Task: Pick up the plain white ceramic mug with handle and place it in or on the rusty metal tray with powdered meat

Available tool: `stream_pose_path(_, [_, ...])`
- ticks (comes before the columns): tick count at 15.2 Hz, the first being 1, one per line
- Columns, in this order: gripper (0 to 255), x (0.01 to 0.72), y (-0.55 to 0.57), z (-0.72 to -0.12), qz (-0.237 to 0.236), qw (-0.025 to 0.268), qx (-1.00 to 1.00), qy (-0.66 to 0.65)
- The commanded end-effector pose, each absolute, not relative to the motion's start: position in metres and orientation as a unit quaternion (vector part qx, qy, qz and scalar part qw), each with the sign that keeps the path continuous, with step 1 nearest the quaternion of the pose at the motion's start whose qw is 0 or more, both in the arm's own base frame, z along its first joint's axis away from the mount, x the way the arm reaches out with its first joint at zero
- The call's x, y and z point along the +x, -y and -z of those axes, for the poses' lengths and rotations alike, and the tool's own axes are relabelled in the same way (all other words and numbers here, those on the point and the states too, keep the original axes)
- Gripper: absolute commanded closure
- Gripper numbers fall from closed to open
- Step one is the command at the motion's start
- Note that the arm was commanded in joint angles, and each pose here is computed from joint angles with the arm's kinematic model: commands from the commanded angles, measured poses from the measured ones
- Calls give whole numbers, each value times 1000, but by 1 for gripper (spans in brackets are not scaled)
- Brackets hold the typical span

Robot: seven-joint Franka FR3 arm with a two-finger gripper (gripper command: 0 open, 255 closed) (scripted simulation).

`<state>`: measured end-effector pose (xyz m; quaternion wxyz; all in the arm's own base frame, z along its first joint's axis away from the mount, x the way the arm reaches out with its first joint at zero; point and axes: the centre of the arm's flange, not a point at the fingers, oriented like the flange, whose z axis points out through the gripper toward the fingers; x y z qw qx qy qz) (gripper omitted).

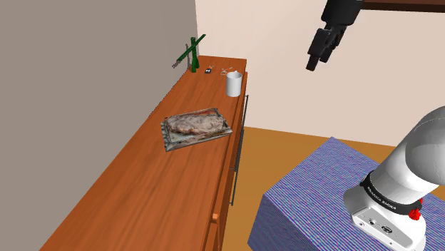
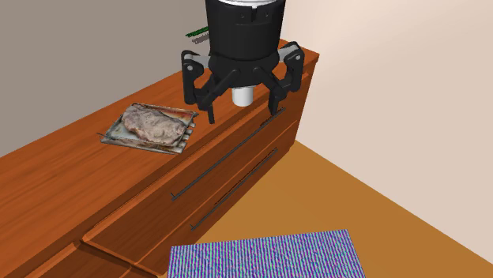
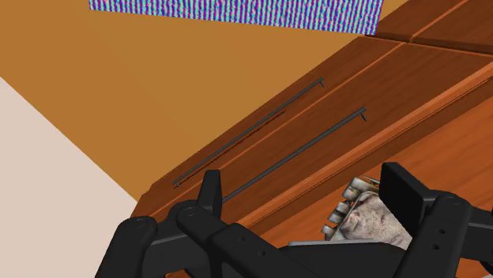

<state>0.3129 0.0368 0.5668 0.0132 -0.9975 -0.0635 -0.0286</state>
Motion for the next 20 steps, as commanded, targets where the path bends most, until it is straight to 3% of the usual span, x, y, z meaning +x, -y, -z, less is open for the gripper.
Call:
stream_pose_path(1, [0, 313, -37, -567, 29, 13, -997, 63])
stream_pose_path(20, [0, 538, -51, -461, 34, -2, -998, 45])
